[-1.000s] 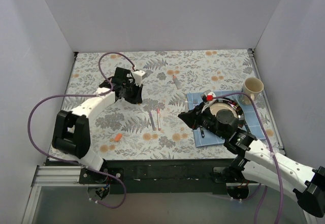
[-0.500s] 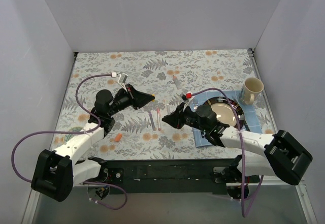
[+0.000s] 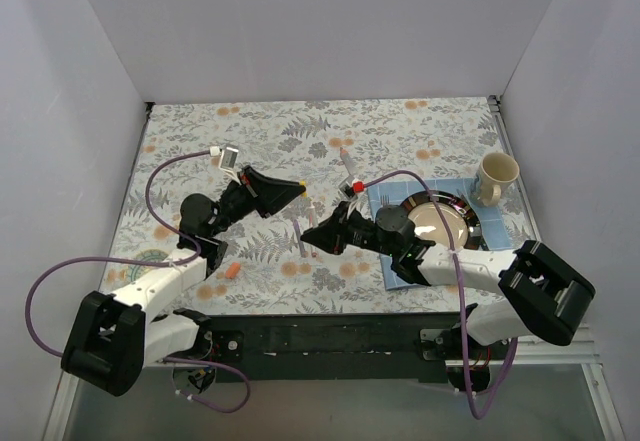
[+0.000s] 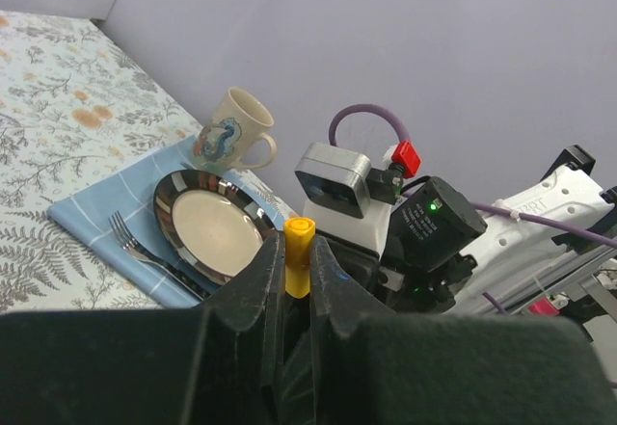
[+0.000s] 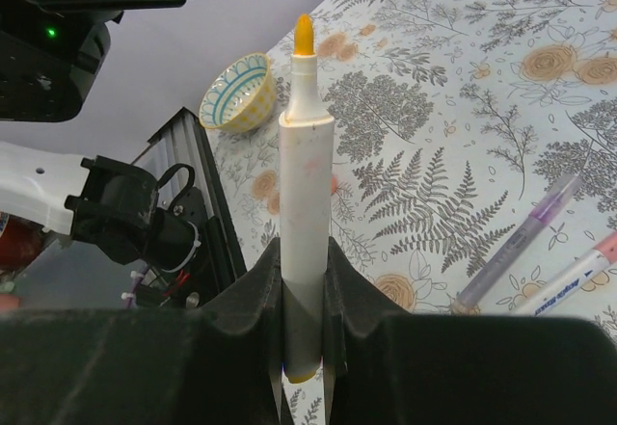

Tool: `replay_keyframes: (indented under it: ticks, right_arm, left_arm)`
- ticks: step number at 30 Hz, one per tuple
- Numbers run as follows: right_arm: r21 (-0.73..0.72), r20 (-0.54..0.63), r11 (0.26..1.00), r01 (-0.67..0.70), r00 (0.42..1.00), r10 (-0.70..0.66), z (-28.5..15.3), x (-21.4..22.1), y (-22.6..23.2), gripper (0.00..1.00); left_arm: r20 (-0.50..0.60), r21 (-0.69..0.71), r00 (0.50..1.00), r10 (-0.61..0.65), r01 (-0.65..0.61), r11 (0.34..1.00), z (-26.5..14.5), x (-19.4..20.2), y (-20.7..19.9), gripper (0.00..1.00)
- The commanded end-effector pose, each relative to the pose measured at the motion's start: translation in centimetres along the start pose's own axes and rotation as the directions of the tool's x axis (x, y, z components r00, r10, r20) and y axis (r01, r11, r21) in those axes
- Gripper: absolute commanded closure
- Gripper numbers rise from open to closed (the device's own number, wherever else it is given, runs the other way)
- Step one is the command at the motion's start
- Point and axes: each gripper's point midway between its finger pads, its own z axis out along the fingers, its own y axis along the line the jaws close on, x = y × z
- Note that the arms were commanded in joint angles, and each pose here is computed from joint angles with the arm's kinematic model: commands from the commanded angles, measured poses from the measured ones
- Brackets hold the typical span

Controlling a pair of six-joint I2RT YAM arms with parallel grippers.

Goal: Insert the pens into the pen caps

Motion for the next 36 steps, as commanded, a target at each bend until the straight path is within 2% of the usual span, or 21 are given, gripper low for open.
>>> replay_keyframes:
  ticks: [1, 15, 36]
  right_arm:
    - [-0.090, 0.093, 0.995, 0.039, 0.995, -0.031, 1.0, -3.2, 2.7, 0.99]
    - [-0.120, 0.083, 0.992, 0.040, 0.996, -0.030, 1.3, -3.0, 3.7, 0.99]
    - [-0.127, 0.080, 0.992, 0.025, 0.997, -0.015, 1.0, -2.5, 4.4, 0.99]
  left_arm:
    - [0.020, 0.058, 0.999, 0.025, -0.026, 0.998, 0.0, -0.1, -1.1, 1.00]
    - [0.007, 0.071, 1.000, 0.016, -0.017, 0.997, -0.4, 1.2, -0.7, 1.00]
    - [0.028, 0.034, 0.998, 0.061, -0.061, 0.998, -0.5, 0.6, -0.4, 1.00]
